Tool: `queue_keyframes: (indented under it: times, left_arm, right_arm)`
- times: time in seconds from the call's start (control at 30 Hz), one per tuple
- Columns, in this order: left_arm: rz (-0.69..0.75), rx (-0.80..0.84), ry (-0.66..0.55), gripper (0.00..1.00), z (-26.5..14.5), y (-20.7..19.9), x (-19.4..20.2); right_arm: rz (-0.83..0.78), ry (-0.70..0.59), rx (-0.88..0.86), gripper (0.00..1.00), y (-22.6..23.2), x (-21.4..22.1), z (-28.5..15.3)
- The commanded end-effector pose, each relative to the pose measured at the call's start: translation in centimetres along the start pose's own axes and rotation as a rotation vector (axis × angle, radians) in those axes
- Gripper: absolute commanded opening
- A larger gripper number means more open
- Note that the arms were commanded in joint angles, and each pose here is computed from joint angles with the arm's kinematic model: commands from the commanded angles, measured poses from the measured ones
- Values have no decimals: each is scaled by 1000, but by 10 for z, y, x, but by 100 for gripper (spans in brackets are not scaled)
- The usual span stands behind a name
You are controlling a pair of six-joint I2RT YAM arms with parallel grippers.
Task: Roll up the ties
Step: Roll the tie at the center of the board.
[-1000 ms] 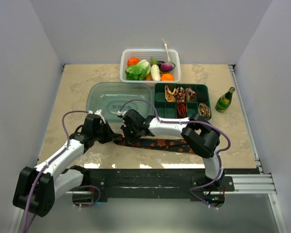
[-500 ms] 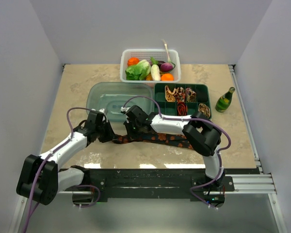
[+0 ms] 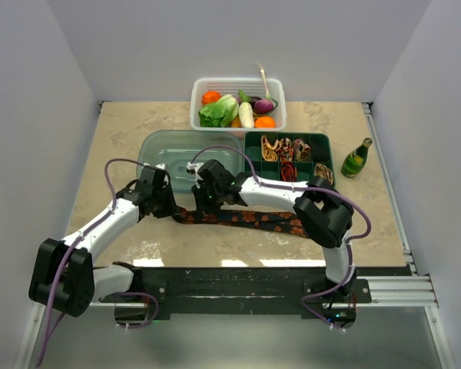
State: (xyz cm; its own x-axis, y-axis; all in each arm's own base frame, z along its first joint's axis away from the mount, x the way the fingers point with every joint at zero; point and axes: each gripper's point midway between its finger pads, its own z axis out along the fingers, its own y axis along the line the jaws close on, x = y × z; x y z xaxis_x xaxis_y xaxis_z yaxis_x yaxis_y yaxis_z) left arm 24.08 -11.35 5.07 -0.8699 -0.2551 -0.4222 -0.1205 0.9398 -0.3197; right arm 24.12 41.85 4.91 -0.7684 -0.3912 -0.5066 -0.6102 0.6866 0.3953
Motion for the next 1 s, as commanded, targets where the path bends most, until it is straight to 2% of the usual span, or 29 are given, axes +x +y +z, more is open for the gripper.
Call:
queue_keyframes:
  times: [0.0,0.17,0.73,0.97]
  left_arm:
    - [75,-80,-30,0,-9,4,-20]
    - [140,-161,-5,0,-10,5,-20]
    - [254,-249,-3,0,-7,-19,-10]
    - [263,-277,10,0,-12,-13,-6]
  right_arm:
    - [-31,-56,-74,0,17,-28,8]
    - [-24,-52,-103,0,21,-29,22]
    - [18,-54,-205,0,39,-23,39]
    - [8,-66,-120,0,29,-25,26]
